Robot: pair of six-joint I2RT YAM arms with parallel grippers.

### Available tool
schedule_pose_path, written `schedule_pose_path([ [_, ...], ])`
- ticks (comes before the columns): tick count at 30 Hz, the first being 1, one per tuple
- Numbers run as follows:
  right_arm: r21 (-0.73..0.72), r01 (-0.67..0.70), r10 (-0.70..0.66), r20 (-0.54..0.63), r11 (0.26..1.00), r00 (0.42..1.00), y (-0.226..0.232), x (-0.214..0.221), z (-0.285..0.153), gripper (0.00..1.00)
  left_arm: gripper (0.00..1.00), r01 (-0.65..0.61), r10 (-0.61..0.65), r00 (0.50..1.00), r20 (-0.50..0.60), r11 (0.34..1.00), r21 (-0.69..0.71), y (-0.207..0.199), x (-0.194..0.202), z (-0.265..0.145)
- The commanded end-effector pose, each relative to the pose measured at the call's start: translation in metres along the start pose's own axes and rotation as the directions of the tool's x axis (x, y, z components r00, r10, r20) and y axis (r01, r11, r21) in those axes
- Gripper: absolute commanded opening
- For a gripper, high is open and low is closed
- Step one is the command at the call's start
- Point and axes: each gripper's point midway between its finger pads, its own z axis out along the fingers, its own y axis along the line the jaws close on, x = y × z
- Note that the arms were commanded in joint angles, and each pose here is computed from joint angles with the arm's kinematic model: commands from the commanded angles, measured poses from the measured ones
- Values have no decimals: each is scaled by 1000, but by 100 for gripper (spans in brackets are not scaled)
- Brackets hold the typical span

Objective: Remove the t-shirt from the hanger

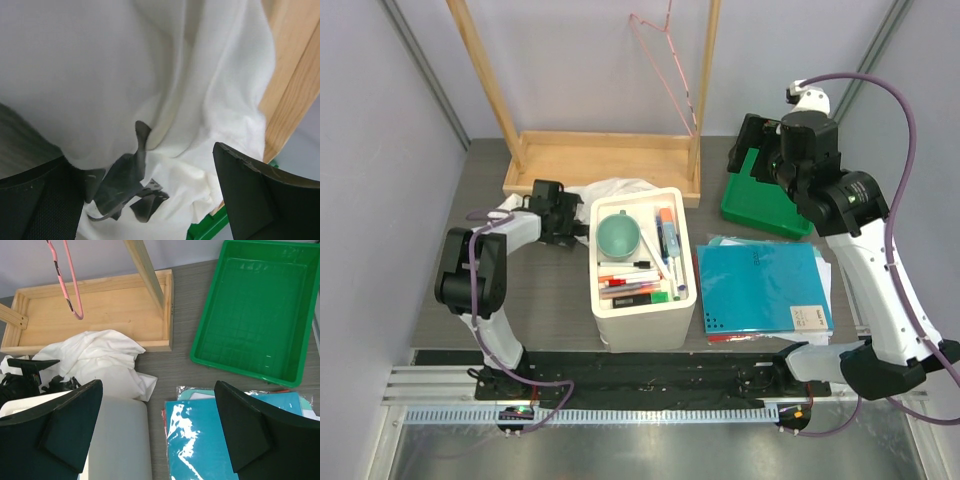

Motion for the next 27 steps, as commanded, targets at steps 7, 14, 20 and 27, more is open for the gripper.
schedule_pose_path([
  [7, -22, -10, 10, -22, 1000, 1000, 6, 3, 10, 99, 60, 18, -17, 999, -48, 999, 33, -11, 10, 31],
  [14, -106, -21, 17, -43, 994, 999, 27, -1, 14, 98, 8, -2, 7, 999, -46, 994, 111, -29, 9, 17],
  [20, -207, 13, -32, -85, 978, 996, 48, 4, 21, 97, 0, -69, 96, 992, -87, 960, 271, -90, 19, -37],
  [27, -307, -6, -30, -111, 952, 993, 72, 4, 27, 97, 0, -149, 176, 984, -15, 872, 467, -149, 14, -124],
])
